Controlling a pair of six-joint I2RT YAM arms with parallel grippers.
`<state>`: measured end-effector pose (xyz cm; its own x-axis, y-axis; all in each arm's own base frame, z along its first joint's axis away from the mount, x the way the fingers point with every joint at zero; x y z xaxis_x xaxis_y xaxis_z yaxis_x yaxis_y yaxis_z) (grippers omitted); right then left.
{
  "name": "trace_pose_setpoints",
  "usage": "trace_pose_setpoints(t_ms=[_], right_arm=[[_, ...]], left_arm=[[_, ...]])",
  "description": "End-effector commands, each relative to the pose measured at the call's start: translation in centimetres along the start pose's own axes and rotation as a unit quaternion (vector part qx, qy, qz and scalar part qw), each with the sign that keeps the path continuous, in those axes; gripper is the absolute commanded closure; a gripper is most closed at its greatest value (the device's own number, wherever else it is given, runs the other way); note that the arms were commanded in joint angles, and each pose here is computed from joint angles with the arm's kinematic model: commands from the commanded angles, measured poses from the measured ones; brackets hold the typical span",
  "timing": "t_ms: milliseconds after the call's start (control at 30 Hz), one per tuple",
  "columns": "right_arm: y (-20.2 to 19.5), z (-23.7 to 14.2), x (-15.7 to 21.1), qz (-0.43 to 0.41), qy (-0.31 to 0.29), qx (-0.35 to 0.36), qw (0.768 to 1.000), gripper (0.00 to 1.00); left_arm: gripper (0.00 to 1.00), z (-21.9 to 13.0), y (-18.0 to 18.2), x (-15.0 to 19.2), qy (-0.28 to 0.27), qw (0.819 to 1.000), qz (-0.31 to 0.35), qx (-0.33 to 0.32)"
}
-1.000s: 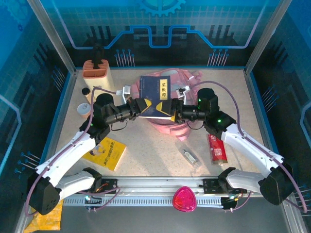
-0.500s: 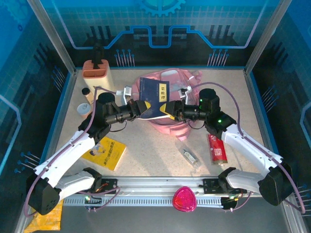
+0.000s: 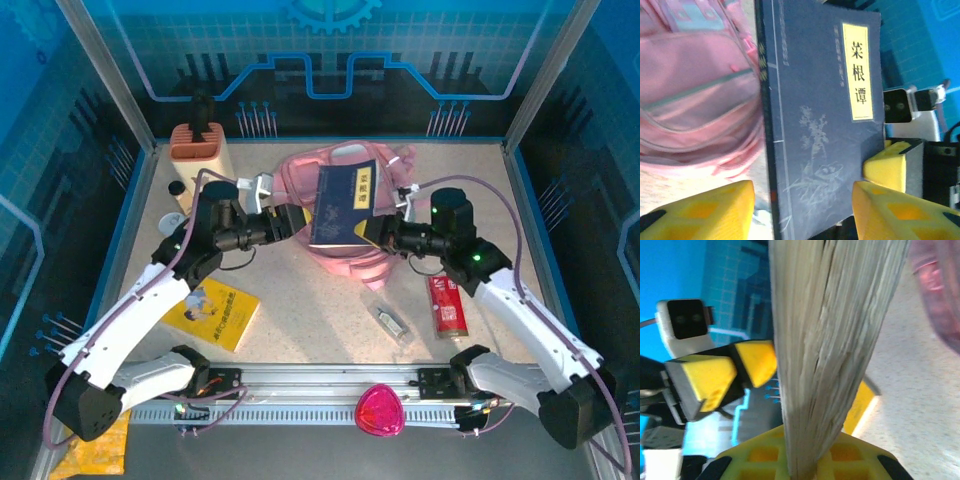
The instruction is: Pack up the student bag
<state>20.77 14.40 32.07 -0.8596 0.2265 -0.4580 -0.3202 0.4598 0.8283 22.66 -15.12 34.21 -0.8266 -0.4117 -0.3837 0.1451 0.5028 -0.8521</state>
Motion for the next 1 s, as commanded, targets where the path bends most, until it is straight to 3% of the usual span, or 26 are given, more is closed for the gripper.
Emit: trace_pose_setpoints(t_ms=[0, 167, 433, 600, 967], right_arm=[[-0.6, -2.7, 0.7, -0.027, -0.006, 0.083, 0.996, 0.98], [-2.2, -5.8, 1.6, -0.021, -0.019, 0.157, 0.987, 0.98], [-4.4, -9.1, 3.1, 0.011, -0.037, 0.232, 0.972, 0.99], [-5.4, -9.8, 3.6, 0.028, -0.044, 0.237, 0.97, 0.99], [-7.4, -9.6, 4.1, 0.05, -0.037, 0.253, 0.965, 1.0]], left_arm=[[0.44, 0.3, 1.1, 0.0, 0.009, 0.993, 0.083, -0.088], [0.42, 3.6, 1.1, 0.3, 0.045, 0.975, 0.196, -0.098], [0.37, 10.6, 1.2, 0.5, 0.1, 0.939, 0.311, -0.105], [0.34, 15.1, 1.4, 1.4, 0.14, 0.899, 0.397, -0.125], [0.31, 23.3, 4.2, 1.7, 0.19, 0.858, 0.438, -0.19]])
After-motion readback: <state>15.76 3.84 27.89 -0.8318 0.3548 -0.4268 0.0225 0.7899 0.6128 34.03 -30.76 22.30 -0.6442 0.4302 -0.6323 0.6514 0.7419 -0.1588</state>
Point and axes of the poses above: each hand's point on the last joint's axis, 136 mm out from that joint toward the fingers, its own z axis out along the fingers, its own y axis along the line the jaws close on, x = y × z, the point moved 10 cm from there along -z, back along the fingers, and after that the axes turned 10 degrees about -z, right-handed, at the moved point
